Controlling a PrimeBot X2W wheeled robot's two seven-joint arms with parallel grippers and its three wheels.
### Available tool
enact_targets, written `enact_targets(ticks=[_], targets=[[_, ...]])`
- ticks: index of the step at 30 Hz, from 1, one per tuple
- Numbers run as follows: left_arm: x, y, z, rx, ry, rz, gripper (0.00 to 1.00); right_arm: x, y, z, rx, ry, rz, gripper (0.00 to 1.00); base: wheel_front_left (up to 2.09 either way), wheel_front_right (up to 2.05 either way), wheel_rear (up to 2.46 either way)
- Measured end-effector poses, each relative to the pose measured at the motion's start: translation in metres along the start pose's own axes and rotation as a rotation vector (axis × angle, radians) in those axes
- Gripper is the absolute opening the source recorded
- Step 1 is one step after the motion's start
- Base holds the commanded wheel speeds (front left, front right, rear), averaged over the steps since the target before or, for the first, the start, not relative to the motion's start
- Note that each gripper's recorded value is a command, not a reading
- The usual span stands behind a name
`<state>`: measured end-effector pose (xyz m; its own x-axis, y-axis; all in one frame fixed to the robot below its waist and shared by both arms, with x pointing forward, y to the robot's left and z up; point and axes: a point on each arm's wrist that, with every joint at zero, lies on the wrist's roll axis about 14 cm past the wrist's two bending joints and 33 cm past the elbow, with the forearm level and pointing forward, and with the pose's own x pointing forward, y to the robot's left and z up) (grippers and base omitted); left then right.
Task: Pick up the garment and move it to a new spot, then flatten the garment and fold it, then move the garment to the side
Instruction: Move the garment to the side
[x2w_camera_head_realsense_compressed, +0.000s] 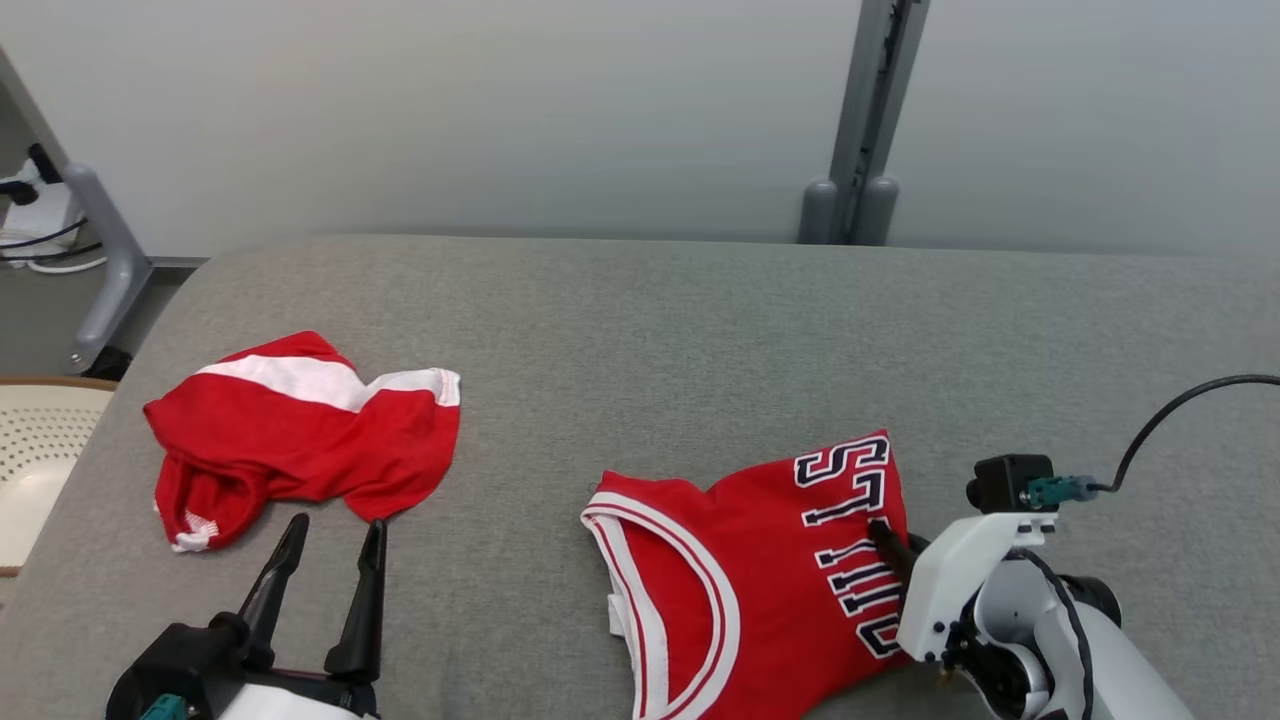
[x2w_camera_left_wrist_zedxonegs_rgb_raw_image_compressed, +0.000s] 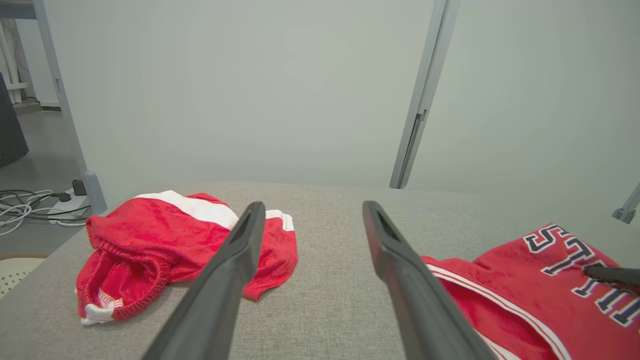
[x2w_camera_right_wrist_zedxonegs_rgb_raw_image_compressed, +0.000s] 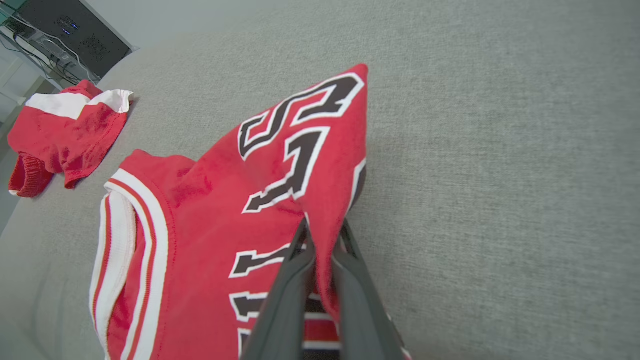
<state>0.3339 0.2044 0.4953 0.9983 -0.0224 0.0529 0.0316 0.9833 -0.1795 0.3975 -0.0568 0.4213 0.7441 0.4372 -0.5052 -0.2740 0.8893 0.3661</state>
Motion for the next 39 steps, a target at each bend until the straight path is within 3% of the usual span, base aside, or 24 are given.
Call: enact_targets(ticks=[9,26,30,39], targets=[[0.04,-0.066,-0.001,-0.031,-0.001,-0.216,1.0,-0.024,-0.046,0.032,0.015,-0.128,-0.121,0.0,0.0,0.0,0.0],[0.072,-0.171,-0.029,-0.071,0.071,-0.537,1.0,-0.098,-0.123,0.03,0.114,-0.245,-0.357,0.0,0.0,0.0,0.0],[0.075,-0.183,-0.034,-0.074,0.082,-0.577,1.0,-0.105,-0.13,0.033,0.088,-0.243,-0.387,0.0,0.0,0.0,0.0],[0.091,-0.175,-0.053,-0.055,0.12,-0.607,1.0,-0.092,-0.154,0.102,-0.056,-0.293,-0.439,0.0,0.0,0.0,0.0]])
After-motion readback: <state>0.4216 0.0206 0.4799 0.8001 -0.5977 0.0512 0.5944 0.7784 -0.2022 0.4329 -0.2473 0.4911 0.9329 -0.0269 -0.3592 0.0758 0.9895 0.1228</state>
